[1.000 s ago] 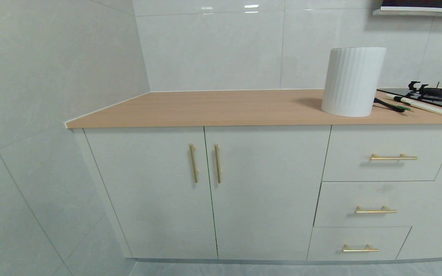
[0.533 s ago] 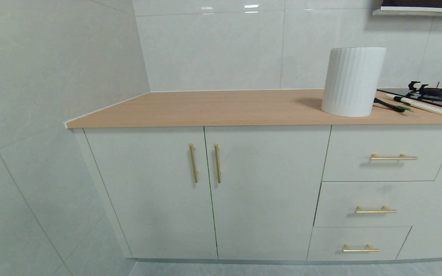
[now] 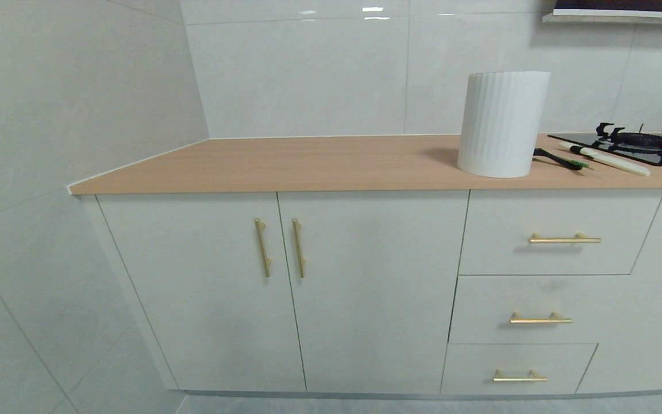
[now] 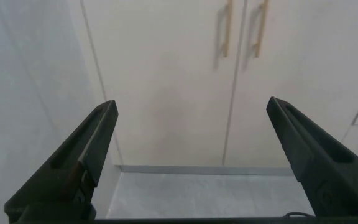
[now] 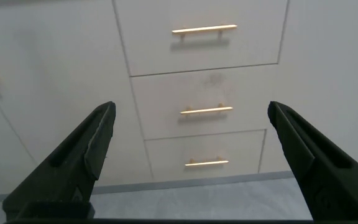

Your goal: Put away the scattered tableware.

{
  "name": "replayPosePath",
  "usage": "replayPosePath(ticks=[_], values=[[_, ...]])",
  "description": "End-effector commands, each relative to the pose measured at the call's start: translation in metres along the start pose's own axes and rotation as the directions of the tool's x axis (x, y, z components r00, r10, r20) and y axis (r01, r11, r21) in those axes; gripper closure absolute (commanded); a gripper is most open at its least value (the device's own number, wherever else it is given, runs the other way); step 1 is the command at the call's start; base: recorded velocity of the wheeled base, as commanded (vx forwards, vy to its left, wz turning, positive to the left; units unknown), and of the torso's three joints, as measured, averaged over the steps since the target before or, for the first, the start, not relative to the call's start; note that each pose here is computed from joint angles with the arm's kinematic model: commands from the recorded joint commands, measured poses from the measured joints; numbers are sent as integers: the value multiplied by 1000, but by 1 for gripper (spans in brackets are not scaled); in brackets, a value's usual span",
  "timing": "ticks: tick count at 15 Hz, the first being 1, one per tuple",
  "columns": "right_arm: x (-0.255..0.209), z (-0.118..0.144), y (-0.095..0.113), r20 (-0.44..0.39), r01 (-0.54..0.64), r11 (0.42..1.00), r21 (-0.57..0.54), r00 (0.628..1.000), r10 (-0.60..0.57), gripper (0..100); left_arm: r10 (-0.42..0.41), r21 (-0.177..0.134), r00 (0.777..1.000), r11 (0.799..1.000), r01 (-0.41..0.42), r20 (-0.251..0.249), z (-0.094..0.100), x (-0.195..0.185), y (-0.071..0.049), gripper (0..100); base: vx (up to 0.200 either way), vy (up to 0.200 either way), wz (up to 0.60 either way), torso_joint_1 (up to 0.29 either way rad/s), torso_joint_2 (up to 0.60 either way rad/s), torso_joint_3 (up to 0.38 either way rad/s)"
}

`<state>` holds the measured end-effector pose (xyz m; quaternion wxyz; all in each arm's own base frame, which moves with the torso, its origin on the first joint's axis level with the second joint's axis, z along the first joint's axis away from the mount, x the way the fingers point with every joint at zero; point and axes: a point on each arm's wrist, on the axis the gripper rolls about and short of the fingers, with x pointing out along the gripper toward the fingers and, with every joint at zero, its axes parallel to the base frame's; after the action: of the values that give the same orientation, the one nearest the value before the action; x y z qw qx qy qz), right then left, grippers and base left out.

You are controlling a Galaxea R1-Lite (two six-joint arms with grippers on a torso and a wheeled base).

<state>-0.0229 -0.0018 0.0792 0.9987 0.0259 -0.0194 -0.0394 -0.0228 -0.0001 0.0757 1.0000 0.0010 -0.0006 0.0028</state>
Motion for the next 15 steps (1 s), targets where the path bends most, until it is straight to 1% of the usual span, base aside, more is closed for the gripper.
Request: replayPosePath(ticks=[1,7,15], values=[[0,0,0,-2,0,1000,0,1000,0,0,1,0,1000,1000,-1,0,0,0,0,0,0,-200,0,7,-7,2],[0,0,0,-2,0,1000,0,1000,0,0,1,0,1000,1000,-1,0,0,0,0,0,0,-200,0,1,2,2],[0,0,0,-2,0,1000,2,1000,0,0,1,0,1000,1000,-1,0,0,0,0,0,0,0,0,0,0,0]])
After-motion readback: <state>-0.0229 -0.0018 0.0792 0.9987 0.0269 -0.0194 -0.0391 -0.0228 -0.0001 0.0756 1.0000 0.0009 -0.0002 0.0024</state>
